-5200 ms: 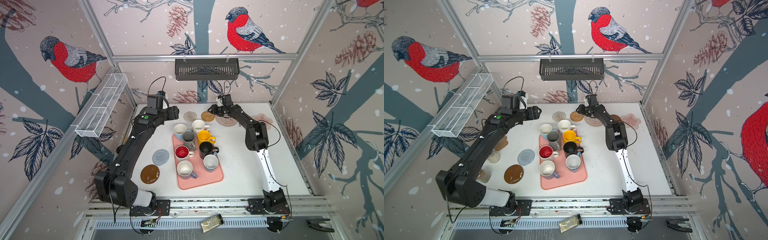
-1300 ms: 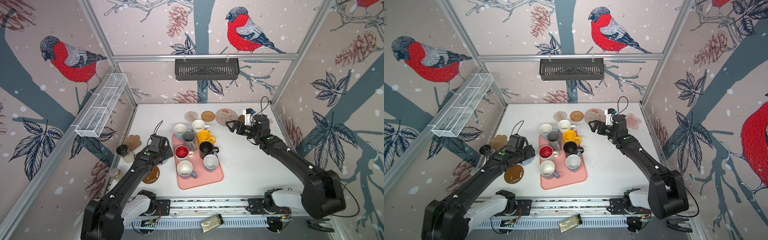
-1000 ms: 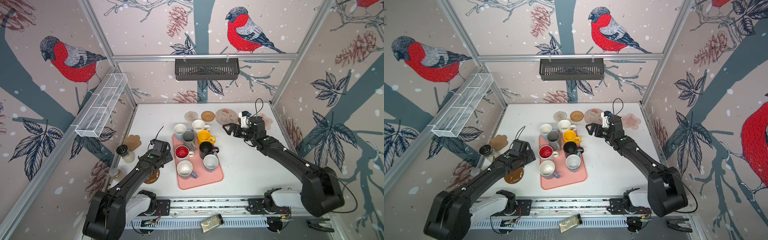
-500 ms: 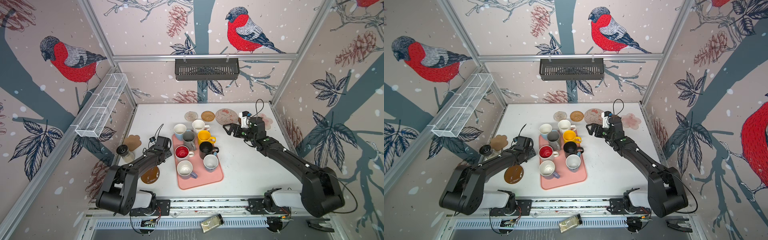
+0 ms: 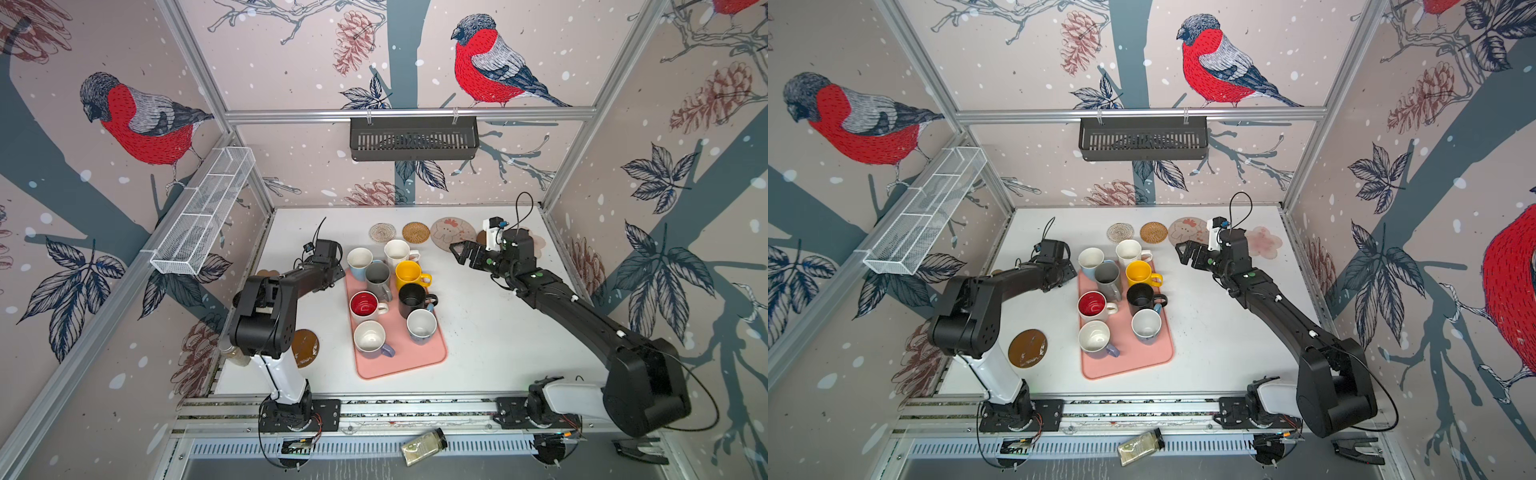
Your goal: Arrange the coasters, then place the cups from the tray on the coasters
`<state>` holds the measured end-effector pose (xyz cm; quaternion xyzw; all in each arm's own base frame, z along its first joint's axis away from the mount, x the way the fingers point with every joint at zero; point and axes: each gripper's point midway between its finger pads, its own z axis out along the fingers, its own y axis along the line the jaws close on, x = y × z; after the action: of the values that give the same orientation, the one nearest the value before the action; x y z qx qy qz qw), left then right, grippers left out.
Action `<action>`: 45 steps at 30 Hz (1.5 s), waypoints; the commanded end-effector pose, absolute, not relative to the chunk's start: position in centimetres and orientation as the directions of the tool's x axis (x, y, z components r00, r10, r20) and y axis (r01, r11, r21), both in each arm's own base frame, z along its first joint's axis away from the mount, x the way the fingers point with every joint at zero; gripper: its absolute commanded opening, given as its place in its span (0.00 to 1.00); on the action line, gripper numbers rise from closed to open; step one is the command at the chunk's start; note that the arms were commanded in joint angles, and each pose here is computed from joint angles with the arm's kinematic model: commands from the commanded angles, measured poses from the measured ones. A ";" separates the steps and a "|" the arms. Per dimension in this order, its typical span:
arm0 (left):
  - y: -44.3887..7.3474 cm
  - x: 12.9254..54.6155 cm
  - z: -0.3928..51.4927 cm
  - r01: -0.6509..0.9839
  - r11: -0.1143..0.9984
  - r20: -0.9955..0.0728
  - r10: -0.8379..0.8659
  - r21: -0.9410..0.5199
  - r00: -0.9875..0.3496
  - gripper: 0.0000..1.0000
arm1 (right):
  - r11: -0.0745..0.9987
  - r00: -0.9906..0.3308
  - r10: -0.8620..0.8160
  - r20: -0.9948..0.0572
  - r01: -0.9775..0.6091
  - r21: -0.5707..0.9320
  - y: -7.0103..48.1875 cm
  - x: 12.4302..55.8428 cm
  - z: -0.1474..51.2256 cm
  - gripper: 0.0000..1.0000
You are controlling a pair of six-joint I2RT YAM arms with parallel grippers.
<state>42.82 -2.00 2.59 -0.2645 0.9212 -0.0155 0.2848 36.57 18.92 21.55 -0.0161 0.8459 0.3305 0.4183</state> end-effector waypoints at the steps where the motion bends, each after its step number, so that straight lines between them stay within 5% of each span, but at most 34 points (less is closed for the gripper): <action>1: -3.3 41.9 0.3 -0.448 0.873 -0.360 -0.488 -0.193 -0.795 0.76 | 0.793 -0.622 0.270 -0.735 -0.288 0.536 18.2 36.8 22.8 0.99; 18: -5.6 55.1 0.6 -0.362 0.884 -0.345 -0.452 -0.295 -0.823 0.76 | 0.859 -0.618 0.245 -0.747 -0.220 0.463 17.1 39.9 26.1 0.99; 39: -11.0 53.4 0.6 -0.260 0.890 -0.291 -0.379 -0.374 -0.878 0.73 | 0.857 -0.579 0.281 -0.765 -0.208 0.472 14.8 40.6 27.0 0.99; 45: -9.0 53.7 2.4 -0.284 0.895 -0.333 -0.399 -0.344 -0.854 0.83 | 0.847 -0.590 0.276 -0.759 -0.224 0.482 15.3 40.9 26.9 0.99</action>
<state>56.82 -10.57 4.19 -0.1552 0.9345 -0.1766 0.2672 40.59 14.87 25.97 0.0310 0.8565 0.2674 0.4404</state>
